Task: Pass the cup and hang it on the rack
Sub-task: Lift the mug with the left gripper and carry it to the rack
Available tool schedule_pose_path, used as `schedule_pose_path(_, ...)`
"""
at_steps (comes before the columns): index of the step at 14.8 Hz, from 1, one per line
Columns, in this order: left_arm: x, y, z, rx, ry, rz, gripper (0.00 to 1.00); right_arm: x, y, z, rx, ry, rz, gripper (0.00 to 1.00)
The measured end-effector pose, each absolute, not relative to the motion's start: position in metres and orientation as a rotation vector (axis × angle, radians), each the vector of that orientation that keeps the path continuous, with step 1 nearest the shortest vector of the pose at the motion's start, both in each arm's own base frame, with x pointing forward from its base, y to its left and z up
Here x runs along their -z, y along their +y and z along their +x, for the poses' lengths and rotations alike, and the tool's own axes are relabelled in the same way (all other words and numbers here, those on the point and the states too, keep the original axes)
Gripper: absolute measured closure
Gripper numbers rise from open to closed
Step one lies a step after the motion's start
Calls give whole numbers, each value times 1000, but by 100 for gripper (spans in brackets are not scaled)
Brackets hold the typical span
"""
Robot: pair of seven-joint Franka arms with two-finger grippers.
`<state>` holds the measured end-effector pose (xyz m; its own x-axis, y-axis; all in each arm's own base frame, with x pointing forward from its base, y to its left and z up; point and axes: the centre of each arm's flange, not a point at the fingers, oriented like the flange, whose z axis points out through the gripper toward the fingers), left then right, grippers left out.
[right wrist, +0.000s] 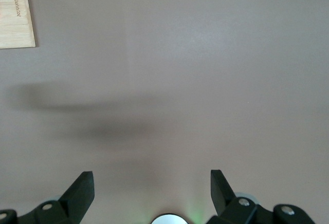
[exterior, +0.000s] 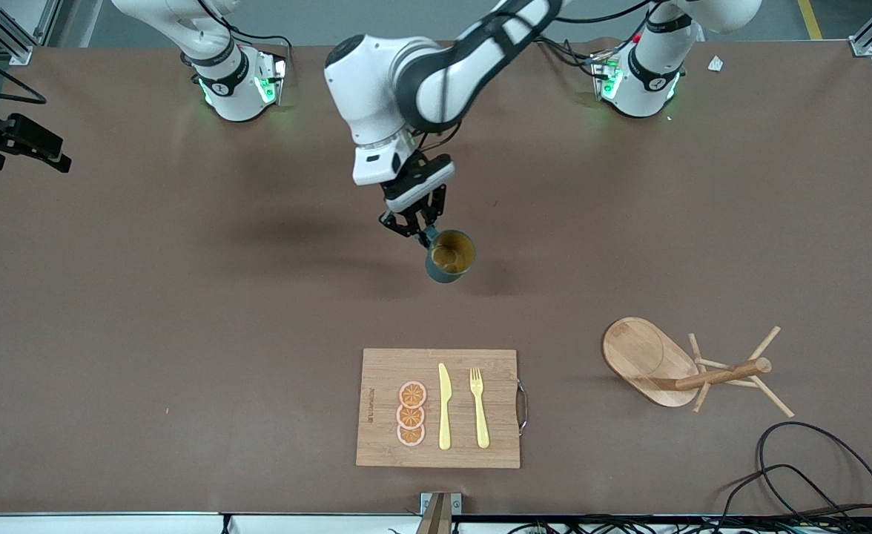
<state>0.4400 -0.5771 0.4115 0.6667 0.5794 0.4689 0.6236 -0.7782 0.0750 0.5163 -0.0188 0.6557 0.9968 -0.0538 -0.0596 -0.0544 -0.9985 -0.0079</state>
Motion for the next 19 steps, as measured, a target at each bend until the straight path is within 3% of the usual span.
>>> schedule_pose_path(6,-486,-485,517,483,-1185,-2850,79,-655,-19,516,-99,72,-3129,0)
schedule_pose_path(14,-523,-345,613,74,-1590,-2898,79,-655,-19,516,-103,71,-3129,0)
schedule_pose_path(19,-526,-274,649,-223,-1869,-2881,79,-655,-19,515,-105,70,-3129,0)
